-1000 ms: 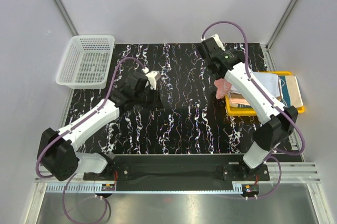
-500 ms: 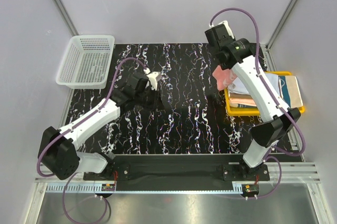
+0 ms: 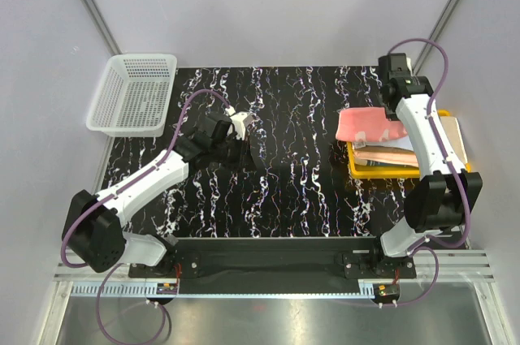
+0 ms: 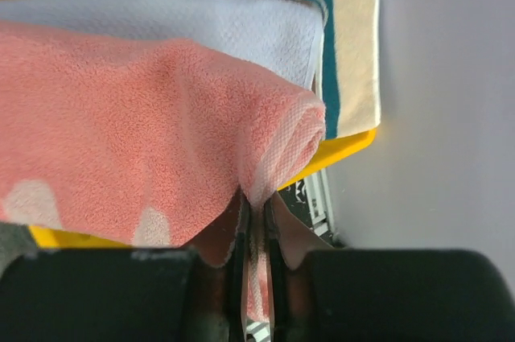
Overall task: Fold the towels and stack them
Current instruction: Neatly place the folded towel into the bin
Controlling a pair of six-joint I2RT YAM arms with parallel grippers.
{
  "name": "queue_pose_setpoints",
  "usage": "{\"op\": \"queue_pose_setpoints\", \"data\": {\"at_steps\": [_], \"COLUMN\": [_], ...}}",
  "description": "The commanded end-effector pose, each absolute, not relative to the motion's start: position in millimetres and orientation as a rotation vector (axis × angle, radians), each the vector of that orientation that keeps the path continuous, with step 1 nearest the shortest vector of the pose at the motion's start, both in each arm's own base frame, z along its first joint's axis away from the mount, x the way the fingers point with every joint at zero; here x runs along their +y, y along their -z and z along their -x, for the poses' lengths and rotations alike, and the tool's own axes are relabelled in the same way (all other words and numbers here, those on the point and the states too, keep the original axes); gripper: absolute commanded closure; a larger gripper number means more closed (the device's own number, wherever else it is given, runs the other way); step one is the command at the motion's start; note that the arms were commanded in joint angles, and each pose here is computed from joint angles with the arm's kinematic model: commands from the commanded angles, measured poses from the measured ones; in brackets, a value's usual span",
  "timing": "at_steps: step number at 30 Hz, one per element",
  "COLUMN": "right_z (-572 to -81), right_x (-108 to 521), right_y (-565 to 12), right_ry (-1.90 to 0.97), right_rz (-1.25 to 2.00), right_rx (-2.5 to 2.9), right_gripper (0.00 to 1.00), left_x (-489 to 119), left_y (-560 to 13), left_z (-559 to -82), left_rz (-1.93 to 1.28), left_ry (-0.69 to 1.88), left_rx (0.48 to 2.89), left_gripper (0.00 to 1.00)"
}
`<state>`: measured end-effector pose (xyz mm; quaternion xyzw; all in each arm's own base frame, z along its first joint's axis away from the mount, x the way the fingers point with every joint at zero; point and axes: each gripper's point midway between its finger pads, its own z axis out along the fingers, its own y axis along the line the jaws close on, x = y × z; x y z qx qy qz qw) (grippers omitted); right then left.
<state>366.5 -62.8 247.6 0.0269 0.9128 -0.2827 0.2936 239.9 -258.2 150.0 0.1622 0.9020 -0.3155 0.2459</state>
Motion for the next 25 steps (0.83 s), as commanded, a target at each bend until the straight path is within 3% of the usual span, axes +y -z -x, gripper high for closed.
{"op": "queue_pose_setpoints", "data": {"at_steps": [1,2,4,5,6,7,8,25], "right_z": [-379,-380,-377,-377,-375,-376,-378,-369], "right_x": [-75,-80,-98,-102,-110,-113,-113,-53], "right_y": [-231,-220,-201,-188,-182,-179,-174,-236], "right_ry": [0.606,0.620,0.627,0.626,0.638,0.650,0.647,0.244], "right_rz": [-0.197,-0.225,-0.339,-0.395,-0.444,-0.475,-0.506,-0.548], "right_rx": [2.404,2.422,2.446,2.466,2.477,2.480,2.485,2.176], "right_gripper": [0.98,0.84,0.76,0.62,0.48,0.19,0.00,0.00], "left_x": [-273,-273,-273,-273,-273,-272,-272,-262], "left_y": [-163,-163,-162,-163,-164,-164,-167,-195], "left_z": [-242,-242,-240,-240,-239,-239,-239,-248], "left_rz": [-0.462,-0.465,-0.464,-0.465,-0.468,-0.464,-0.470,-0.455], "left_ry": [0.959,0.967,0.974,0.977,0.975,0.970,0.971,0.892], "left_rx": [2.403,2.404,2.407,2.399,2.397,2.397,2.386,2.301], "left_gripper": [0.81,0.81,0.81,0.81,0.81,0.80,0.80,0.79]}}
